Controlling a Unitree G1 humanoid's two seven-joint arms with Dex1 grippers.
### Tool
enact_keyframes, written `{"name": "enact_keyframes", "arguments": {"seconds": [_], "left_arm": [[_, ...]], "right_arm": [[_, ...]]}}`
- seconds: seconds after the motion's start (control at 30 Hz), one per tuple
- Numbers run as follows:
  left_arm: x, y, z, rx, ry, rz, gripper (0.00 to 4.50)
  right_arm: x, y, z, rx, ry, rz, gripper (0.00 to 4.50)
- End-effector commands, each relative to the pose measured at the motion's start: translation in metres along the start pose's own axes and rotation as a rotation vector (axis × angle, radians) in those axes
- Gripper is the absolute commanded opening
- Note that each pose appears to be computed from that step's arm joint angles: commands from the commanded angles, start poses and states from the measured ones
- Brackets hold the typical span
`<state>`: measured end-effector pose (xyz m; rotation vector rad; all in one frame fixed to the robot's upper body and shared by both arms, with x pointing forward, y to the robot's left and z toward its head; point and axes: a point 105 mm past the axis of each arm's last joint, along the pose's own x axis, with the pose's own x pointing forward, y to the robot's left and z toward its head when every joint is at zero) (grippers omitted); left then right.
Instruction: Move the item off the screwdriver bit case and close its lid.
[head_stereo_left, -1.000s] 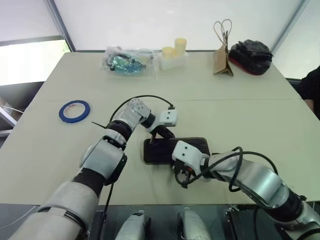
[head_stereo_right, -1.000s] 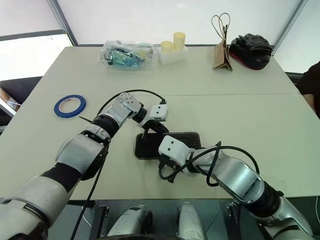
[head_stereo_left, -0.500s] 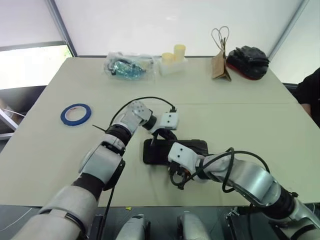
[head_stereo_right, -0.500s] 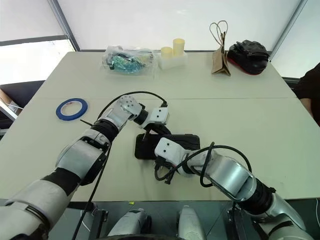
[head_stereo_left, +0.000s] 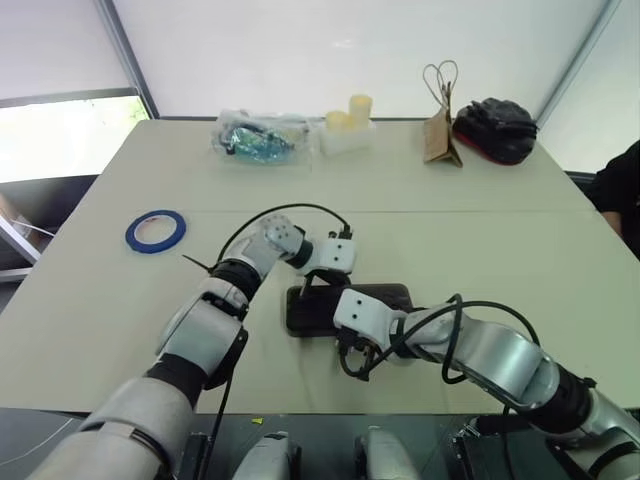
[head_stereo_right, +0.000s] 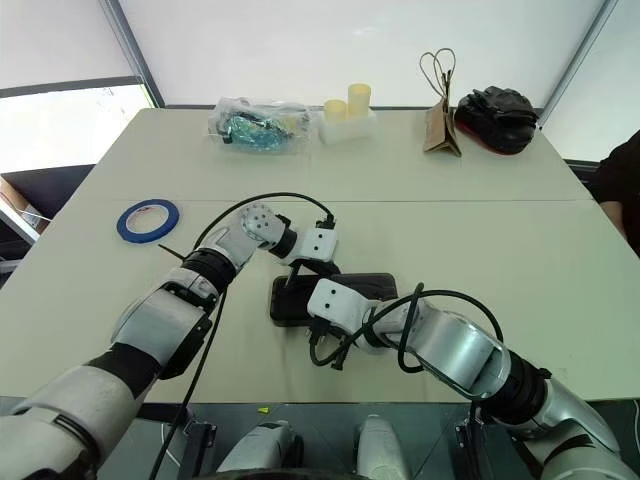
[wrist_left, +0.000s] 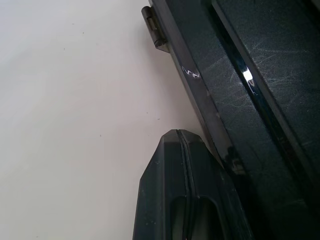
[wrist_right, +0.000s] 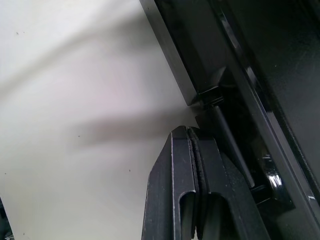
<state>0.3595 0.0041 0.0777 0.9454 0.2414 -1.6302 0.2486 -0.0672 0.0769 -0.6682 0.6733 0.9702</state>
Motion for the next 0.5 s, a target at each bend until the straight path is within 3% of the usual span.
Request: {"name": "enact_keyframes", "arguments": {"seconds": [0.03,0.17,0.3,0.4,0.5], "left_arm": [[0.04,-0.041,-0.005,-0.036,-0.019,-0.164,0.0],[0.002,0.0,0.002,-0.144,-0.099,0.012,0.0],[-0.051,0.032,0.009,-0.323,-0.284,0.157,0.0],[-0.111,0.048,0.003,-0.44,-0.436,0.322,0.0],[-0.157,0.047,-0.015,-0.507,-0.491,0.498,0.0]], "right_arm": [[-0.023,-0.052,0.011,0.037,-0.046,-0.271,0.03],[-0.058,-0.021,0.016,0.078,-0.143,-0.092,0.03],[-0.105,-0.01,0.025,0.096,-0.272,-0.012,0.03],[-0.14,-0.032,0.028,0.168,-0.41,-0.081,0.03],[-0.146,-0.062,0.006,0.298,-0.426,-0.235,0.03]]}}
